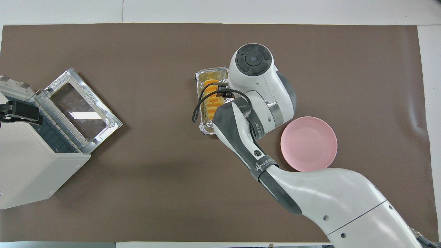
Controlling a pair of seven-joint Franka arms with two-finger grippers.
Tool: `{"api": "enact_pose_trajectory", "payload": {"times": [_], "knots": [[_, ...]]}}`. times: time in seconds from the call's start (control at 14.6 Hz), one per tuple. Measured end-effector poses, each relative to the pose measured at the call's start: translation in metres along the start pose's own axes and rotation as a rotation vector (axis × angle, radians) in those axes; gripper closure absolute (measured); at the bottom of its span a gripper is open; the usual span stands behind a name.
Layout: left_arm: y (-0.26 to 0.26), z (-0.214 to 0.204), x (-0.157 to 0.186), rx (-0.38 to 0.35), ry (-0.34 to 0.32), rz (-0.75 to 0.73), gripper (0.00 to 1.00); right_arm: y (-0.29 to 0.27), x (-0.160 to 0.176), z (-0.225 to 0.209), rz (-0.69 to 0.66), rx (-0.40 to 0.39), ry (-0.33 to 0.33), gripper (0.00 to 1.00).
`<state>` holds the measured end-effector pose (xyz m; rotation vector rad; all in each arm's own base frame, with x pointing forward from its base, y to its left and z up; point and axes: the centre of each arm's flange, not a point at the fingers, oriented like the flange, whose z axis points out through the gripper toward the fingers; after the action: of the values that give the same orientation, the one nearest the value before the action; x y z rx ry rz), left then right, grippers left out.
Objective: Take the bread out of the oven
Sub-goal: 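Grasp the foil tray with the right gripper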
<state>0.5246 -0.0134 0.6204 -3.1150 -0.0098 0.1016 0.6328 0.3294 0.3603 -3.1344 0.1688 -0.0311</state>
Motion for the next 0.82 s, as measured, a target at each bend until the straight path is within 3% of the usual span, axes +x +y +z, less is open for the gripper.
{"api": "enact_pose_trajectory", "payload": {"times": [0.62,0.75,0.82], "knots": [[-0.009,0.003,0.001,-0.001,-0.003,-0.009,0.00,0.000,0.007,0.031,-0.105,-0.005,0.011,0.03],[-0.011,0.005,0.001,-0.002,-0.008,-0.010,0.00,-0.001,0.008,0.034,-0.107,-0.006,0.014,0.21],[-0.011,0.006,0.001,-0.001,-0.010,-0.008,0.00,-0.002,0.008,0.037,-0.109,-0.004,0.018,0.21]]}}
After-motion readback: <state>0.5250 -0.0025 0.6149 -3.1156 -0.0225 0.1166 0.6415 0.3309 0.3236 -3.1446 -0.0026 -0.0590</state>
